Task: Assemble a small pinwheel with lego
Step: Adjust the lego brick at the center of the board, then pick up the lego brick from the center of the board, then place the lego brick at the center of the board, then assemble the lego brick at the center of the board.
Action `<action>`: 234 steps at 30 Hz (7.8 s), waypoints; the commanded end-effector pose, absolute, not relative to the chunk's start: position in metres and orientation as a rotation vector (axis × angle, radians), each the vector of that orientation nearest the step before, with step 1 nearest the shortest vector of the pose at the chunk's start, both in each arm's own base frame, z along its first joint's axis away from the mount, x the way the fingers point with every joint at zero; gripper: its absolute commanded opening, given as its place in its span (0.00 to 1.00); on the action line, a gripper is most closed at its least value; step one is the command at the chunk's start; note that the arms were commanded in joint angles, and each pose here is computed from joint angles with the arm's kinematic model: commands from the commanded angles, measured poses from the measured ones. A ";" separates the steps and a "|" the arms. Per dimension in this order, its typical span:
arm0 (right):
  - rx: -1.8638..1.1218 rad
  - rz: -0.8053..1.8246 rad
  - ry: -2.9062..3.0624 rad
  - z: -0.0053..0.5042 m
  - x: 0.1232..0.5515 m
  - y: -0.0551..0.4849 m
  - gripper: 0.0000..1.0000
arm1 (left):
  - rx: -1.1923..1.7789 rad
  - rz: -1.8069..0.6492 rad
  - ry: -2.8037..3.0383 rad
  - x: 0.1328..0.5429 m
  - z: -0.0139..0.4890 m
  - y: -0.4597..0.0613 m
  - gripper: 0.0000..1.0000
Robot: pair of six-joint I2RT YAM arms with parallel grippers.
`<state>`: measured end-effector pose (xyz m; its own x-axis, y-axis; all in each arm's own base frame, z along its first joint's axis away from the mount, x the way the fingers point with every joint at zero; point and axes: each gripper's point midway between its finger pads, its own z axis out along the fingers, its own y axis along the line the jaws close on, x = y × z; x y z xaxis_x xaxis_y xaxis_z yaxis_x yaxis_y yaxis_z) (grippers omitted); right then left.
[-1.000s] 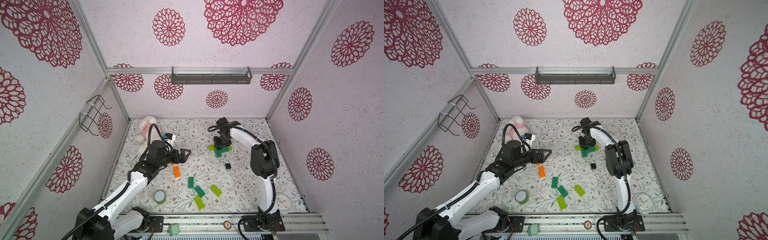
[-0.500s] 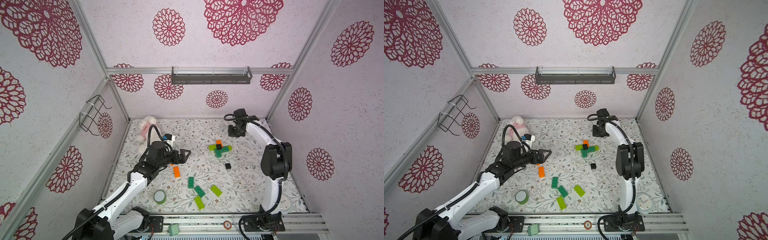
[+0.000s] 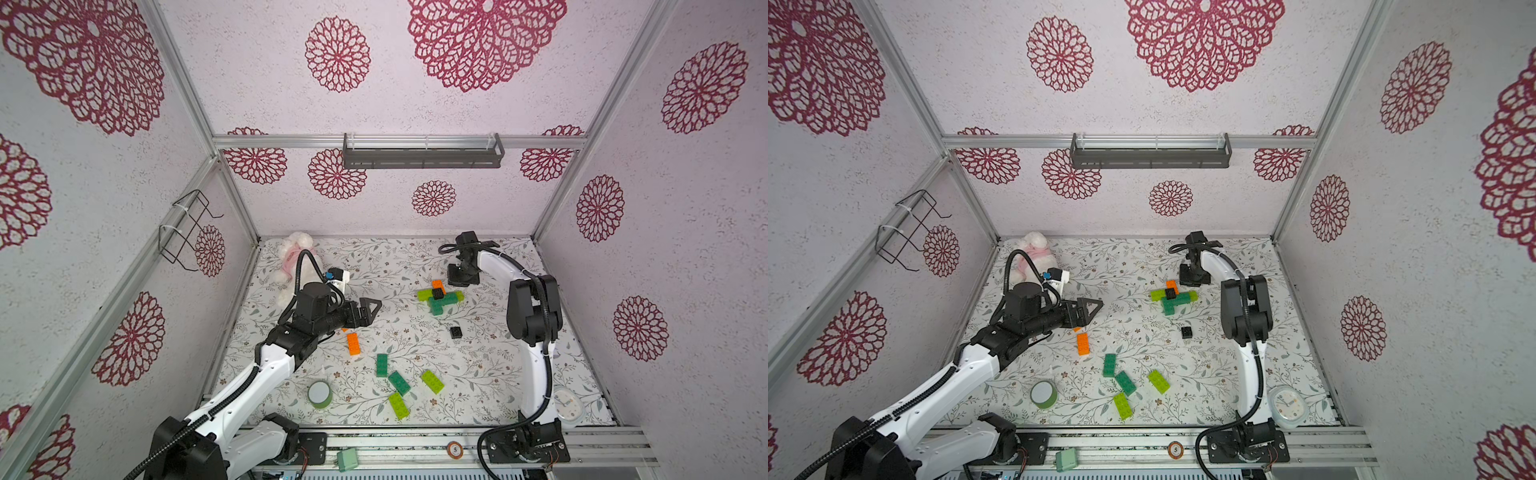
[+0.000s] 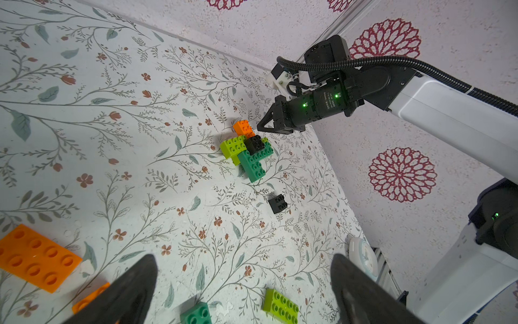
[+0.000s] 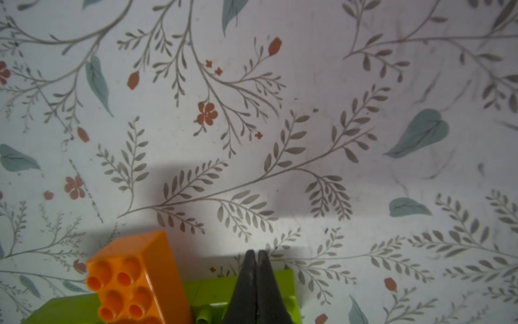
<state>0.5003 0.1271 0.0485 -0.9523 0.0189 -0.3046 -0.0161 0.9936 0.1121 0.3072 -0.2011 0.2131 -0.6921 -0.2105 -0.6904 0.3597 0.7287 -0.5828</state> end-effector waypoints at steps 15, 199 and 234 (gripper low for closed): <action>0.031 0.303 2.834 0.052 0.413 0.132 0.07 | 0.073 -0.919 2.120 0.315 0.217 -0.197 0.99; -0.132 0.656 2.338 0.158 0.292 0.188 0.97 | -0.197 -0.099 2.863 0.303 0.021 -0.233 0.28; -0.106 0.614 2.378 0.146 0.294 0.184 0.97 | -0.125 -0.145 2.810 0.330 0.038 -0.235 0.60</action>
<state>0.2922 0.1882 0.1462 -0.7758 0.0775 -0.6262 -0.2471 0.8759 0.4145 0.3161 -0.2301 0.0156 -0.9646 -0.0824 -0.2507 -0.0666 0.9953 -0.0710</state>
